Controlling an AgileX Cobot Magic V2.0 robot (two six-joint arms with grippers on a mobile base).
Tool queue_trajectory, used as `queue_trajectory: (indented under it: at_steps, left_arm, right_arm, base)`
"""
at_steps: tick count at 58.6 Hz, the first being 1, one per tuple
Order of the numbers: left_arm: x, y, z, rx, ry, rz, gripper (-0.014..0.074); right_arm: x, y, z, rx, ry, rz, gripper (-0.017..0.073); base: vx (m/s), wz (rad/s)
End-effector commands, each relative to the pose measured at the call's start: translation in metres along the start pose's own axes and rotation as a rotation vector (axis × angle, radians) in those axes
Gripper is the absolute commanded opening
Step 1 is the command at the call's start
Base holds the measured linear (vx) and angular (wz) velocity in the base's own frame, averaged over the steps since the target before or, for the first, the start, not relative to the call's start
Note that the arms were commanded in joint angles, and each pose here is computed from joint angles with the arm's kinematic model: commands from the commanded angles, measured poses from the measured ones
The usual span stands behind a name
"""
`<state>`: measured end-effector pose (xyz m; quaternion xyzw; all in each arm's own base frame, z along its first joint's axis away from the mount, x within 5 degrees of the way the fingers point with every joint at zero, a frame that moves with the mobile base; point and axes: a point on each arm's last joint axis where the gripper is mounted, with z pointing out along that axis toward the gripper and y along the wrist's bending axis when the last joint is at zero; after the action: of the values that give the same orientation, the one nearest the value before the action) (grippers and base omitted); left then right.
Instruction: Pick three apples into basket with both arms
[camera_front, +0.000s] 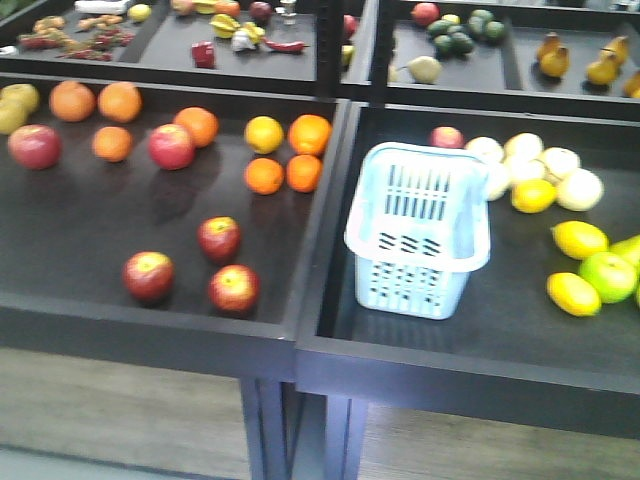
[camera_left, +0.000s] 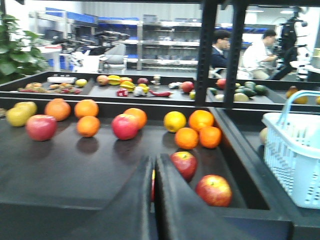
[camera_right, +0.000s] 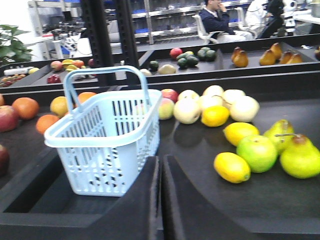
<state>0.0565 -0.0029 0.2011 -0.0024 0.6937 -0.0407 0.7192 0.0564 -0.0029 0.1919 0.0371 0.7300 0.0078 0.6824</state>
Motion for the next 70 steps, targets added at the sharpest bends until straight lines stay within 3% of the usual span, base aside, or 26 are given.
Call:
queue_trajectory:
  at_steps: [1,70]
  left_arm:
    - [-0.0160,-0.0020,-0.0024,0.021,-0.109,-0.005,-0.0006]
    - [-0.0160,-0.0020,-0.0024,0.021,-0.109,-0.005,-0.0006]
  right_arm:
    - [-0.0025,0.0009,-0.0003,-0.010,-0.070,-0.009,-0.0005]
    - [-0.0025,0.0009,-0.0003,-0.010,-0.070,-0.009,-0.0005]
  base:
    - [0.06,-0.31]
    - [0.06,-0.18]
